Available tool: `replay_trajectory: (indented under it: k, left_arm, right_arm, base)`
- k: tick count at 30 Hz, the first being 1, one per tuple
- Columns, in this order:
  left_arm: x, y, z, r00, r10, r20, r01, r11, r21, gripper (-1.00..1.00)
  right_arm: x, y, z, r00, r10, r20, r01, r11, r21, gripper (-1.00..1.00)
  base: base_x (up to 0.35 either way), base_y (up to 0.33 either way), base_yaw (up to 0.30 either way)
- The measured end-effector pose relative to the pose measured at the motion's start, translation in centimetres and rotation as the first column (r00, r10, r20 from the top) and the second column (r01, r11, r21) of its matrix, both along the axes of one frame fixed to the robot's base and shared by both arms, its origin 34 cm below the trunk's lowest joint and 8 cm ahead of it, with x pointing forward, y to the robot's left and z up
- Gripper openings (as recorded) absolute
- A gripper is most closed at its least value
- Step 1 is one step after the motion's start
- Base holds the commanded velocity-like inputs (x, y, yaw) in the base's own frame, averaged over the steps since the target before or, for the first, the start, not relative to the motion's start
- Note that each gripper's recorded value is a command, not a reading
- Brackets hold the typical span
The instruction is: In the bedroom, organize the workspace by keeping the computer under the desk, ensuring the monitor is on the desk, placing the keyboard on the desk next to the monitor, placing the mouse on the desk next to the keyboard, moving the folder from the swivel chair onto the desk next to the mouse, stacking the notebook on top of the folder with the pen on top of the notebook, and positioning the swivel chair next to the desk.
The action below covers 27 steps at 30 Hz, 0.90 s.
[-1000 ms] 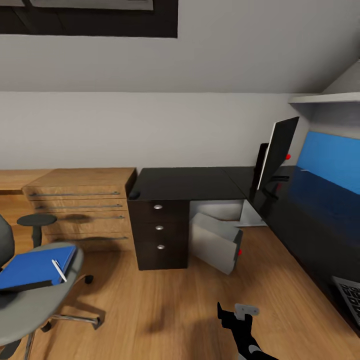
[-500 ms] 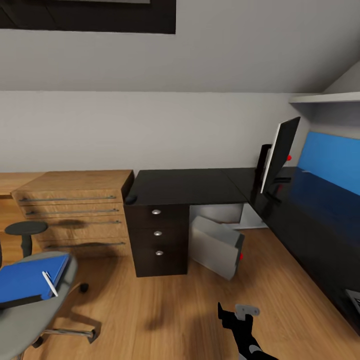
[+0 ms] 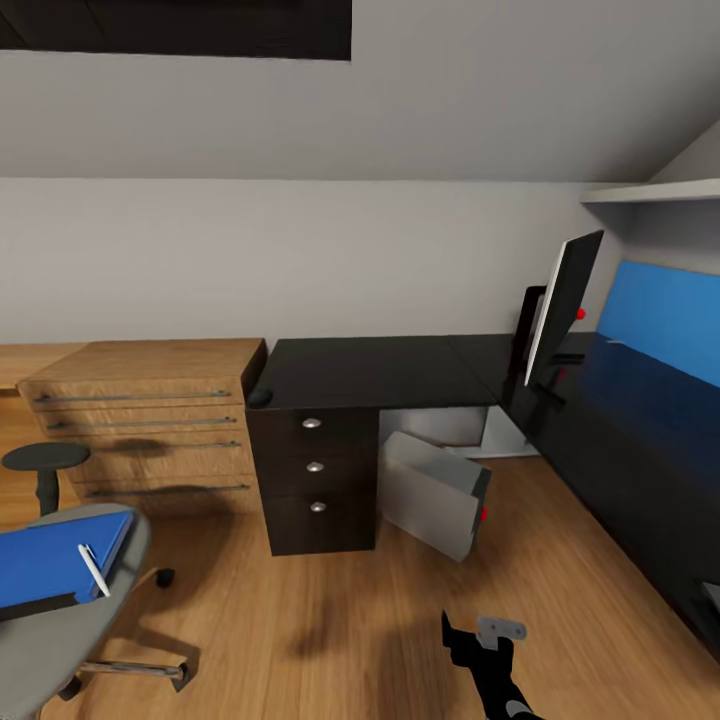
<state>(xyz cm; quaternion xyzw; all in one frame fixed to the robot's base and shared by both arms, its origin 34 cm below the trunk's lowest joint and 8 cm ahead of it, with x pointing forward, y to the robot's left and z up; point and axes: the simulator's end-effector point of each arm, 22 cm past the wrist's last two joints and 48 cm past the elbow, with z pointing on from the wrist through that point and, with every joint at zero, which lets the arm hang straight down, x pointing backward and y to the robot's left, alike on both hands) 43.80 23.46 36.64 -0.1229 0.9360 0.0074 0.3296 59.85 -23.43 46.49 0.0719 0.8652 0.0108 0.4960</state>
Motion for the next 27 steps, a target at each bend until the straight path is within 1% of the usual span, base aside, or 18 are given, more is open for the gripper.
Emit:
replay_trajectory:
  k: [6, 7, 9, 12, 16, 19, 23, 27]
  left_arm:
    - [-0.2, 0.0, -1.2, 1.000, 0.002, 0.000, -0.002, 1.000, -0.001, 1.00]
    - [-0.2, -0.3, -1.1, 1.000, 0.009, 0.006, -0.009, 1.000, -0.003, 1.00]
    - [0.3, -1.1, -0.8, 1.000, 0.007, 0.019, -0.007, 1.000, -0.014, 1.00]
    - [1.0, -2.3, -0.4, 0.999, 0.006, 0.036, -0.005, 1.000, -0.031, 1.00]
    - [1.6, -2.7, 0.0, 0.999, 0.005, 0.051, -0.004, 0.999, -0.037, 1.00]
    - [1.6, -2.7, 0.0, 0.999, 0.005, 0.052, -0.003, 0.999, -0.037, 1.00]
    - [1.7, -2.8, 0.0, 0.999, 0.004, 0.053, -0.002, 0.999, -0.037, 1.00]
    - [1.5, -2.8, -0.8, 0.999, 0.003, 0.053, -0.001, 0.999, -0.037, 1.00]
  right_arm:
    - [-0.3, -0.1, -1.3, 1.000, -0.001, 0.000, 0.001, 1.000, -0.001, 1.00]
    - [0.2, 0.2, -0.8, 1.000, -0.001, 0.014, 0.001, 1.000, 0.002, 1.00]
    - [1.0, 0.3, -0.1, 0.999, -0.002, 0.037, 0.002, 1.000, 0.003, 1.00]
    - [1.2, 0.3, 0.1, 0.999, -0.003, 0.042, 0.003, 1.000, 0.003, 1.00]
    - [1.1, 0.1, 0.0, 0.999, -0.003, 0.042, 0.003, 1.000, 0.001, 1.00]
    - [0.4, -0.8, -0.5, 0.999, -0.004, 0.032, 0.005, 1.000, -0.010, 1.00]
    - [-0.2, -1.2, -0.9, 1.000, -0.003, 0.025, 0.004, 1.000, -0.017, 1.00]
    - [-0.5, -1.4, -1.9, 1.000, -0.002, 0.022, 0.002, 1.000, -0.019, 1.00]
  base:
    - [0.000, 0.000, 0.000]
    - [0.000, 0.000, 0.000]
    - [0.000, 0.000, 0.000]
    - [0.000, 0.000, 0.000]
    - [0.000, 0.000, 0.000]
    - [0.000, 0.000, 0.000]
    - [0.000, 0.000, 0.000]
    - [0.000, 0.000, 0.000]
